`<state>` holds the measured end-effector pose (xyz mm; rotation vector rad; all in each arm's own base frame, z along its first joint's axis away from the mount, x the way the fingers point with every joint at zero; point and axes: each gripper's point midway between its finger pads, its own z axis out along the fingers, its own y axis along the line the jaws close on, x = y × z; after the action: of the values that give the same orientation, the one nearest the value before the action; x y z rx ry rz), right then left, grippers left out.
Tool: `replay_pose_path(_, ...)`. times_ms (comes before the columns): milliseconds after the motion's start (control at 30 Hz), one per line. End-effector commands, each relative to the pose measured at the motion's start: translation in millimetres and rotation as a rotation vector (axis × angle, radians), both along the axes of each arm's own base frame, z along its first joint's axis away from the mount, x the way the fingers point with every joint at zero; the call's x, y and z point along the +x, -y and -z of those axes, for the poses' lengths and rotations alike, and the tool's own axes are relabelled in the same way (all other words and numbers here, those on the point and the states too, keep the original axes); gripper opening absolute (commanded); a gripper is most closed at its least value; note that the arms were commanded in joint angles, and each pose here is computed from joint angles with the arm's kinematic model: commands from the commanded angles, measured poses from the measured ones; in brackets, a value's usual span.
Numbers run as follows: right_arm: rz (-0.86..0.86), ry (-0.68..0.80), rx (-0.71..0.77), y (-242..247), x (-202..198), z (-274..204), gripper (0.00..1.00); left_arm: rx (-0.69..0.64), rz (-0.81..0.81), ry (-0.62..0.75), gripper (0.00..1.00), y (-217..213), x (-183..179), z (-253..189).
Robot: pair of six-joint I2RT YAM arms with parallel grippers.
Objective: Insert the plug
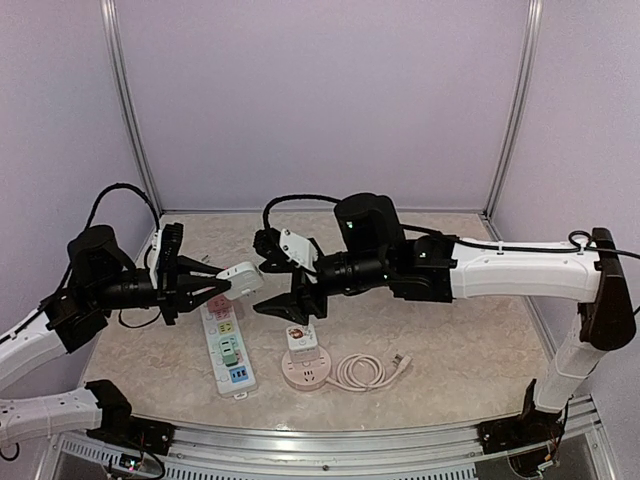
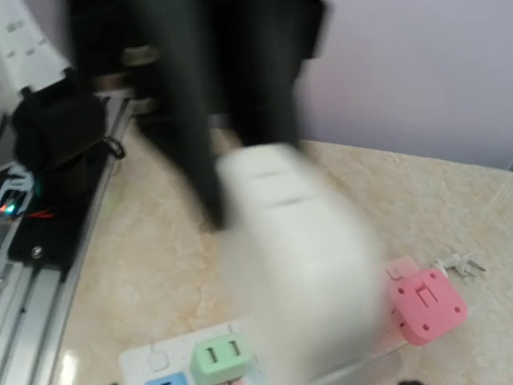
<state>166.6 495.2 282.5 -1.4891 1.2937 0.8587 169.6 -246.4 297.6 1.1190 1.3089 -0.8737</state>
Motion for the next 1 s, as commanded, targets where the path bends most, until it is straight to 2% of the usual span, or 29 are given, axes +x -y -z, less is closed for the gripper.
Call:
replay_pose_path(0,-0.033,-0.073,0.039,-16.2,10.5,4.2,0.71,0.000,0.058,0.024,0.00,8.0,-8.0,-12.9)
replay_pose_path(133,-0.071,-0.090,0.027,-23.8,9.7,14.5,0.69,0.008,0.061,0.026,0.00,11.4,-6.4,-13.3)
replay_pose_path(200,-0.092,-0.105,0.022,-26.8,7.3,18.7,0.60,0.011,0.060,0.025,0.00,12.7,-5.2,-13.0)
replay_pose_path(300,-0.099,-0.124,0.020,-29.0,7.0,20.6,0.40,0.013,0.061,0.022,0.00,15.4,-3.9,-12.1)
replay_pose_path(467,-0.119,-0.124,0.042,-24.5,1.0,16.4,0.35,0.020,0.059,0.014,0.00,18.0,-1.3,-9.0)
replay_pose_path(633,-0.121,-0.137,0.039,-22.7,-0.2,17.5,0.17,0.019,0.058,0.015,0.00,19.3,-0.4,-8.0)
replay_pose_path(867,-0.116,-0.147,0.013,-20.2,-0.1,24.1,0.00,0.024,0.054,0.014,0.00,19.1,-0.3,-6.5)
replay_pose_path(967,-0.114,-0.157,0.008,-19.8,-0.5,25.2,0.00,0.023,0.054,0.012,0.00,19.2,-0.3,-5.7)
